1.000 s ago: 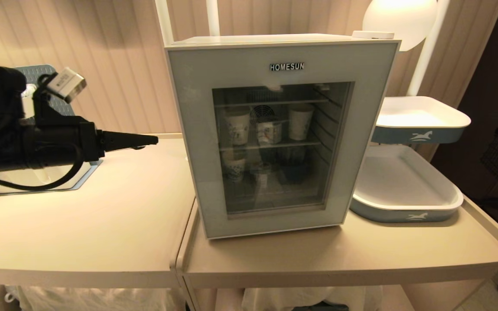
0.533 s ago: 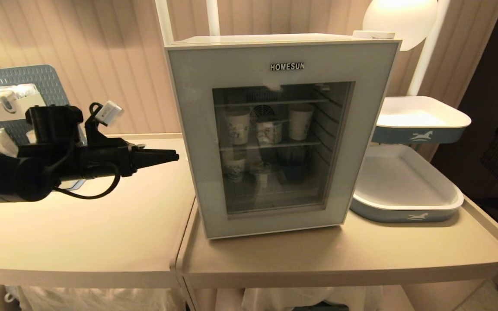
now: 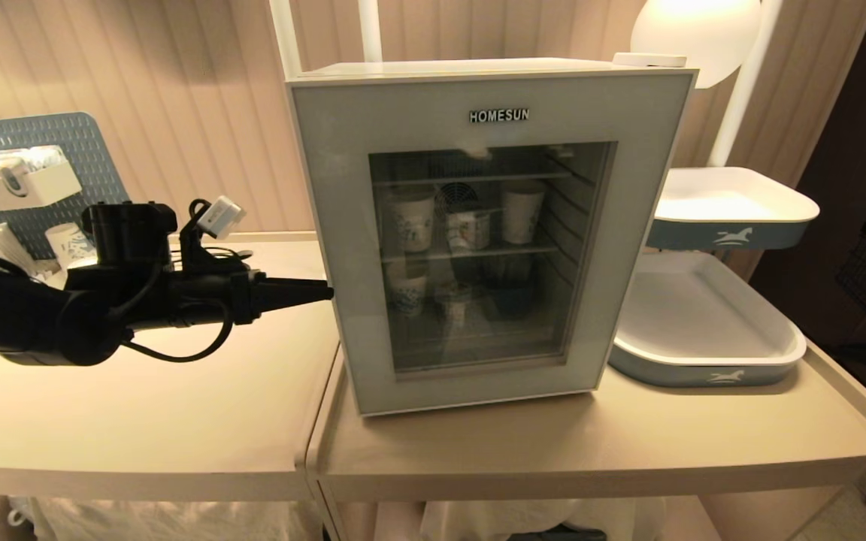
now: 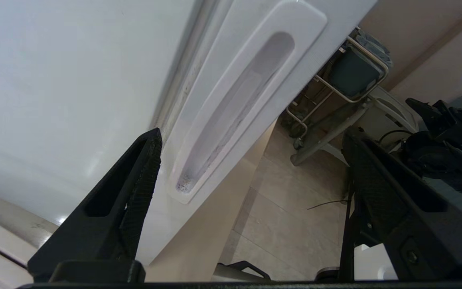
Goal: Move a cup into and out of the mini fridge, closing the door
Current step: Open the freezer door
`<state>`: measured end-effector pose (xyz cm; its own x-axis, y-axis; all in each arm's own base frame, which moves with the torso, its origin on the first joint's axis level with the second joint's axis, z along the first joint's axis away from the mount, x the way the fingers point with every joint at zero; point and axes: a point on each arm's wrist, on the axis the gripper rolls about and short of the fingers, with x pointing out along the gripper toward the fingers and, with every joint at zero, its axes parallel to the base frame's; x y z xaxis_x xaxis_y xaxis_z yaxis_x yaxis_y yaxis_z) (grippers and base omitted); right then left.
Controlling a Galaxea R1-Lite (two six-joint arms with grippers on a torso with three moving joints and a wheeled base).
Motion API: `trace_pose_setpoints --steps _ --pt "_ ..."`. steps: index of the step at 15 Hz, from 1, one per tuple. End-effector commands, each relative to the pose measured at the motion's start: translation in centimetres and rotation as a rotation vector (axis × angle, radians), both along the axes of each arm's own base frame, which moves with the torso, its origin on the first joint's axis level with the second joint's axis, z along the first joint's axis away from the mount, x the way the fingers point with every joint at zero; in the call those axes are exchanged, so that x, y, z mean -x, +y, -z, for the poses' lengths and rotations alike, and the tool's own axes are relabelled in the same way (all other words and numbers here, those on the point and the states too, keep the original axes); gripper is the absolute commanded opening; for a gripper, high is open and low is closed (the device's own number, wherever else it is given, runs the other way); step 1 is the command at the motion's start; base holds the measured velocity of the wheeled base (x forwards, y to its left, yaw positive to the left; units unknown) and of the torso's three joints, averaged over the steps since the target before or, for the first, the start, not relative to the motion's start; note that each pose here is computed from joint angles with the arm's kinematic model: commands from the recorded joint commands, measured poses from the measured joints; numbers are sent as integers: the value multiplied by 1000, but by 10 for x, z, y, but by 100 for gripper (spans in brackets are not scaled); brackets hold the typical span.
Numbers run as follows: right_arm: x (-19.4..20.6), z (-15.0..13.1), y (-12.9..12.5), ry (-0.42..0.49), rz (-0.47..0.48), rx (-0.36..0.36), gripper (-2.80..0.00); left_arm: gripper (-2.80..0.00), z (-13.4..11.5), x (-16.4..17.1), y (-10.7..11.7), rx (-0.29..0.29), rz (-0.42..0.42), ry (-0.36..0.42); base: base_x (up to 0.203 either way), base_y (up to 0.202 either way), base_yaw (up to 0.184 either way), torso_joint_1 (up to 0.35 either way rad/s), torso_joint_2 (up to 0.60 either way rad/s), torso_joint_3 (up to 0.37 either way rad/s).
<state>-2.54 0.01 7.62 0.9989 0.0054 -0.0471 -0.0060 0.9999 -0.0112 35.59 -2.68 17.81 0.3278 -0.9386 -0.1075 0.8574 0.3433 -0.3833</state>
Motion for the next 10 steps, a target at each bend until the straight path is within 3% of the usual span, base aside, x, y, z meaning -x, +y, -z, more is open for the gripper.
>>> trace_pose_setpoints --steps 1,10 --pt "0 0 0 2 -1 1 -280 0 -2 3 -2 2 12 -3 0 0 0 0 0 0" --pt "0 0 0 0 -1 1 -280 0 -5 14 -22 1 66 -9 0 0 0 0 0 0"
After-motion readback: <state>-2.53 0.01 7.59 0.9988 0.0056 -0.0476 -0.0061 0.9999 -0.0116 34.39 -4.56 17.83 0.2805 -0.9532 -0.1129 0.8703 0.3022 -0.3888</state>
